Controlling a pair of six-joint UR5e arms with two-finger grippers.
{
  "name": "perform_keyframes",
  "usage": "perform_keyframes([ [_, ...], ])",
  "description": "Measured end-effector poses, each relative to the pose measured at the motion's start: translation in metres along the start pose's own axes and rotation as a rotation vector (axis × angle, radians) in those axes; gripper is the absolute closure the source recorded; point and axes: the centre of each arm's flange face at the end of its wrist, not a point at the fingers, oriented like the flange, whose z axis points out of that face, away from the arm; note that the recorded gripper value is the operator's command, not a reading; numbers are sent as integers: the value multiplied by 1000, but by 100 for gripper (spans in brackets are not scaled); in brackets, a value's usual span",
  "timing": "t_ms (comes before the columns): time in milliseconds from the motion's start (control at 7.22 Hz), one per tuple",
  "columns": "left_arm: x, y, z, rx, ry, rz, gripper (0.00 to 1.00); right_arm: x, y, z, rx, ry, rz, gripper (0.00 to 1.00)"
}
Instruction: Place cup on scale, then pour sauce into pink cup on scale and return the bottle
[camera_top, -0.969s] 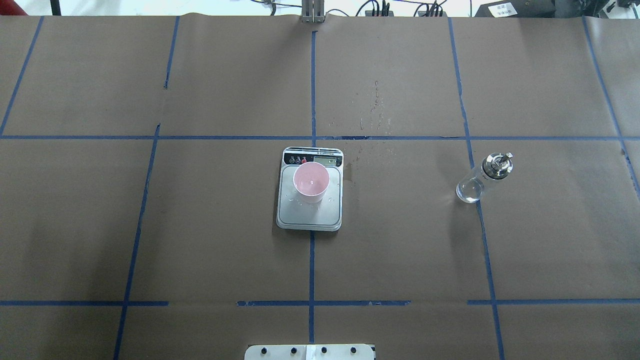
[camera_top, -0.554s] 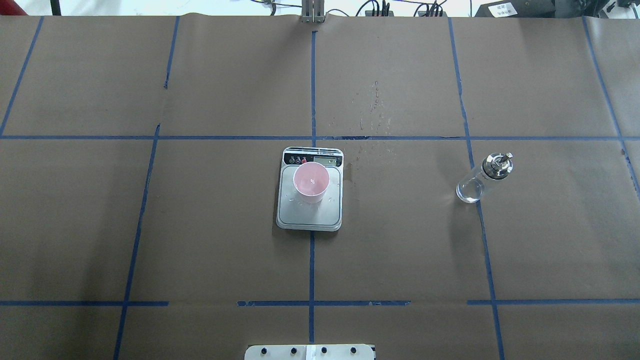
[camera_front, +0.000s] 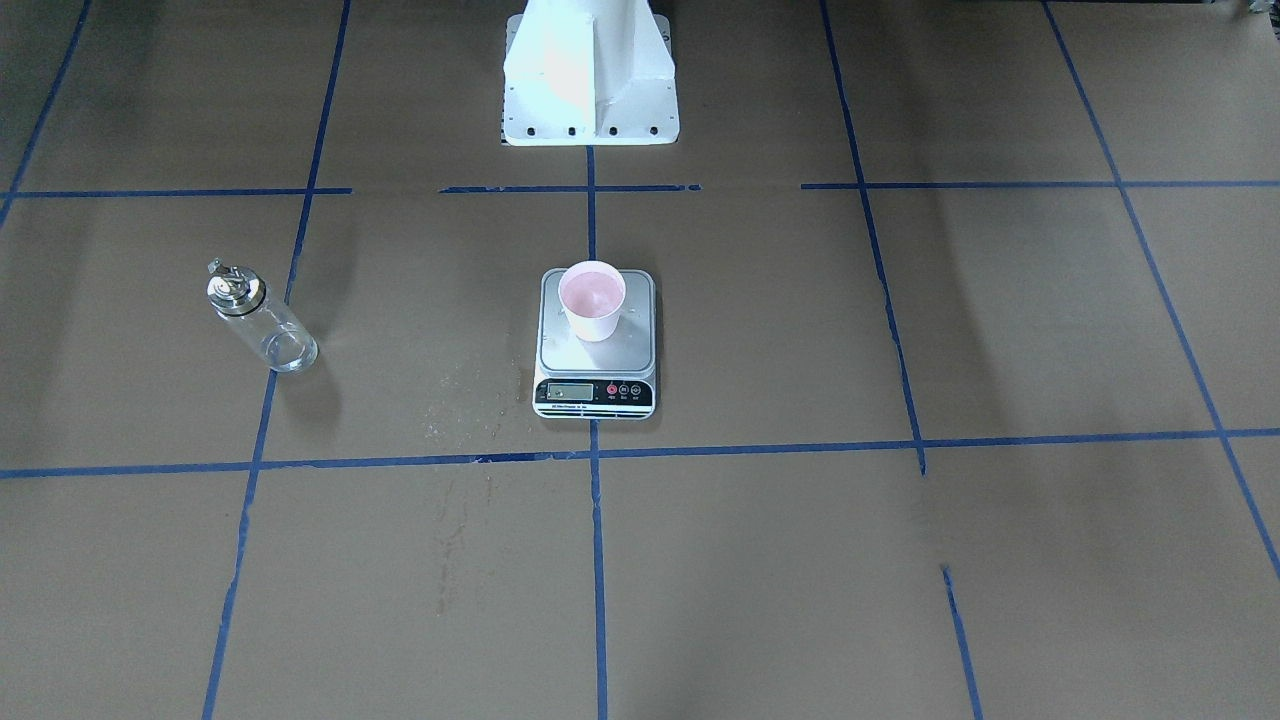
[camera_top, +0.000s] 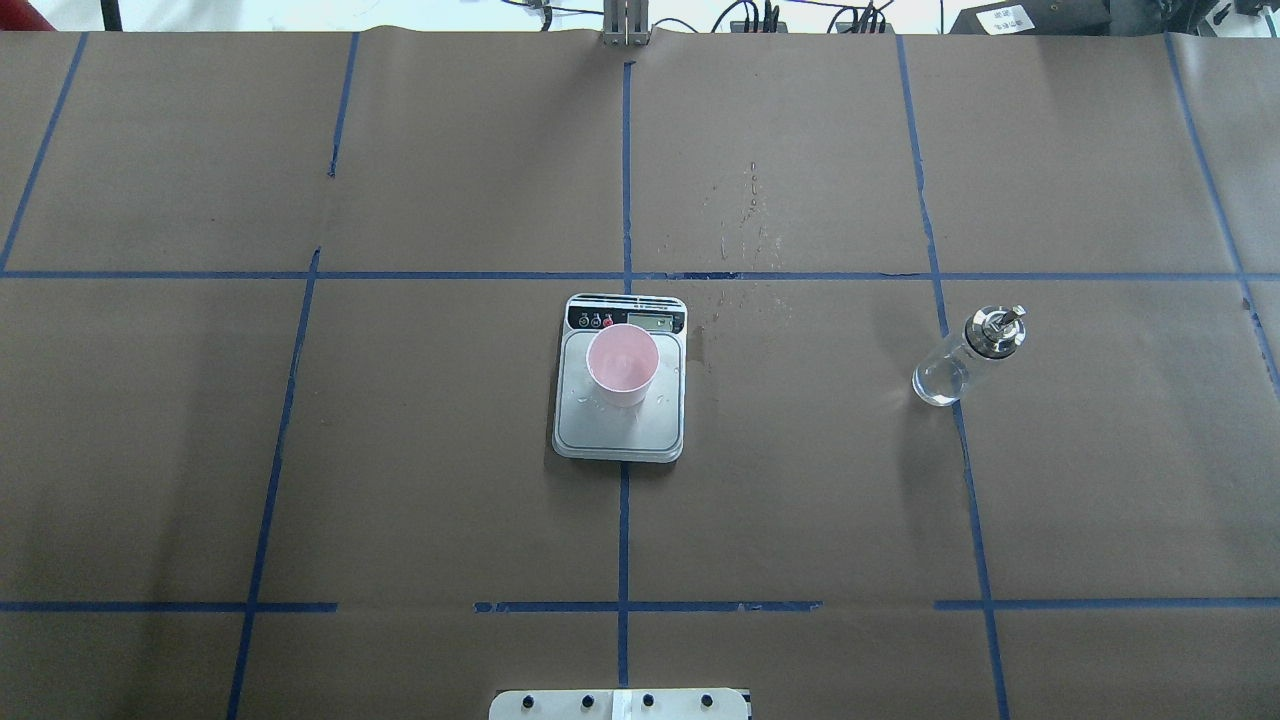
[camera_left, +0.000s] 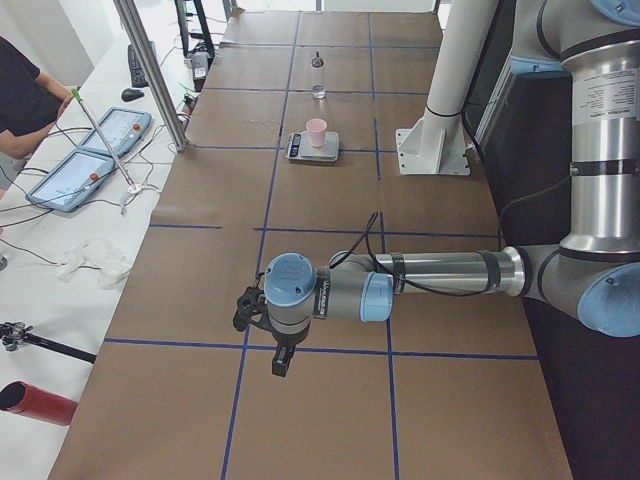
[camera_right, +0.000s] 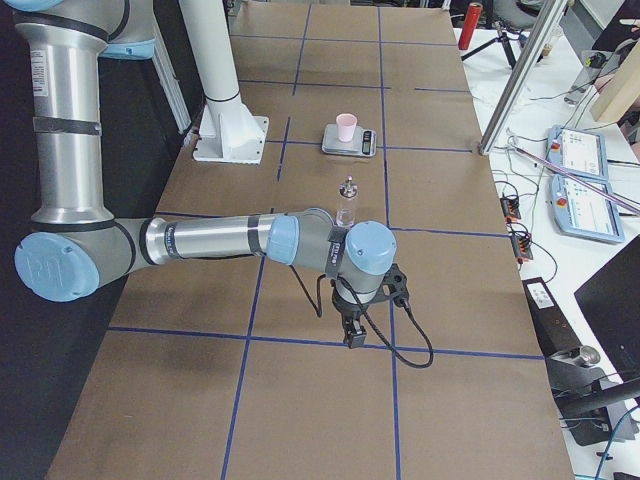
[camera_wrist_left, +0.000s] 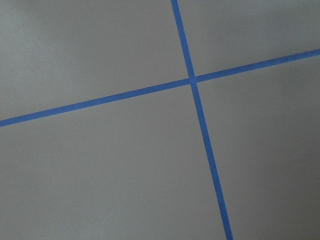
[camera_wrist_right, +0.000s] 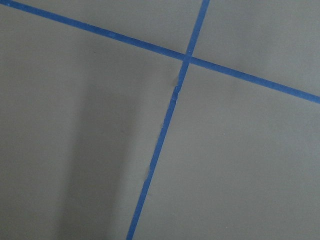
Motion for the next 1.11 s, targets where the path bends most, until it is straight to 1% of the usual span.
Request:
perform_keyframes([
  [138,4,-1,-2,4,-1,-1,0,1,3,5,-6,-11,11,0],
  [277,8,-2,-7,9,-4,0,0,0,5,15,-13,-31,36,0],
  [415,12,0,-9,12,-6,-1,0,-1,6,23,-9,-39,73,0],
  [692,18,-3,-14,27,-7,12,0,-4,5,26,27,-32,100,0],
  [1108,23,-15,-20,38,-11,27,0,-7,0,23,47,-42,106,0],
])
